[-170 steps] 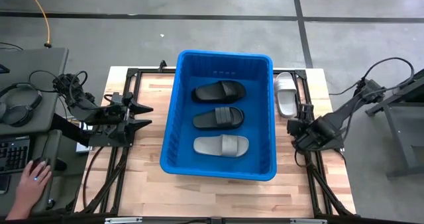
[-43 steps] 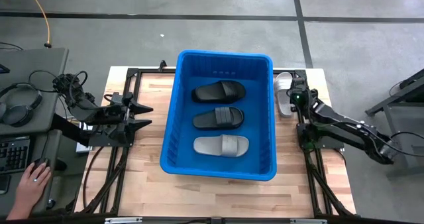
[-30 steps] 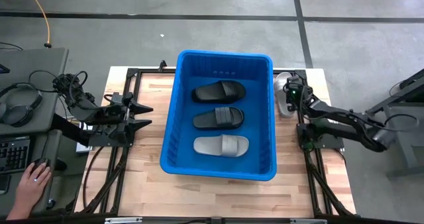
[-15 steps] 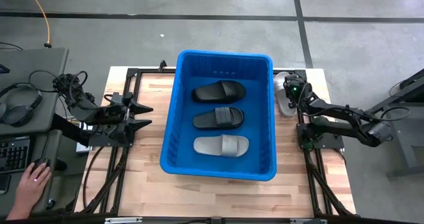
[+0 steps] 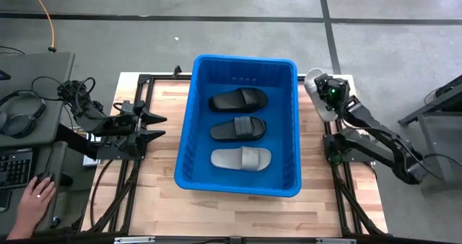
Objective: Pick and place slides into bin
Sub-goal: Put the gray slide into the blue container
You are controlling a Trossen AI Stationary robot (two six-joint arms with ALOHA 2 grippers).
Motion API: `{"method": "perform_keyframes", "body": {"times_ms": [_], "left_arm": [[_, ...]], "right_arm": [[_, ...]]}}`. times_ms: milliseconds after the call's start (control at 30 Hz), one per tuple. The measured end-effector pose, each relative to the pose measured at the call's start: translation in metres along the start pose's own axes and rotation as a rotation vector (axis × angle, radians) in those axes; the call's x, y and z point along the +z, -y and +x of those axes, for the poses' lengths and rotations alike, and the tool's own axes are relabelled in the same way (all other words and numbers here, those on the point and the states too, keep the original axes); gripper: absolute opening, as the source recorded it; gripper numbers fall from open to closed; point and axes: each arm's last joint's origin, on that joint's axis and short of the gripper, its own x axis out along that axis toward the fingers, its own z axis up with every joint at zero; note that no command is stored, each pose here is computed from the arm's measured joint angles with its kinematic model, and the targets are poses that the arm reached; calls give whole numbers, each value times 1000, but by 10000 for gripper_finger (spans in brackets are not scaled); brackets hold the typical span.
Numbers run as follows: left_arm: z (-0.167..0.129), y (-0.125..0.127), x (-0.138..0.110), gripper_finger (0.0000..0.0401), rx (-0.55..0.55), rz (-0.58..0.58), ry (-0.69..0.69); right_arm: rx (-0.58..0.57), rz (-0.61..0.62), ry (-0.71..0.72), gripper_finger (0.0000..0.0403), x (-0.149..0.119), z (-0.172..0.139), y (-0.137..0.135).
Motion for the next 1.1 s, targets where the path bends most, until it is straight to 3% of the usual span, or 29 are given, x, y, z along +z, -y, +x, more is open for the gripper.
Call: {"method": "perform_keyframes", "body": {"times_ms": [300, 667, 800, 967, 1100], "left_arm": [[0, 0, 0, 253, -3, 0, -2], [0, 0, 2, 253, 14, -11, 19], [1, -1, 2, 253, 72, -24, 47], [4, 1, 3, 253, 129, -187, 100], [8, 3, 2, 253, 239, -311, 178]], "right_arm": [[218, -117, -5, 0, 27, -52, -61], [523, -111, -137, 0, 42, -112, -122], [617, -109, -217, 0, 36, -124, -140], [806, -92, -326, 0, 15, -131, -167], [890, -85, -404, 0, -13, -129, -183]]}}
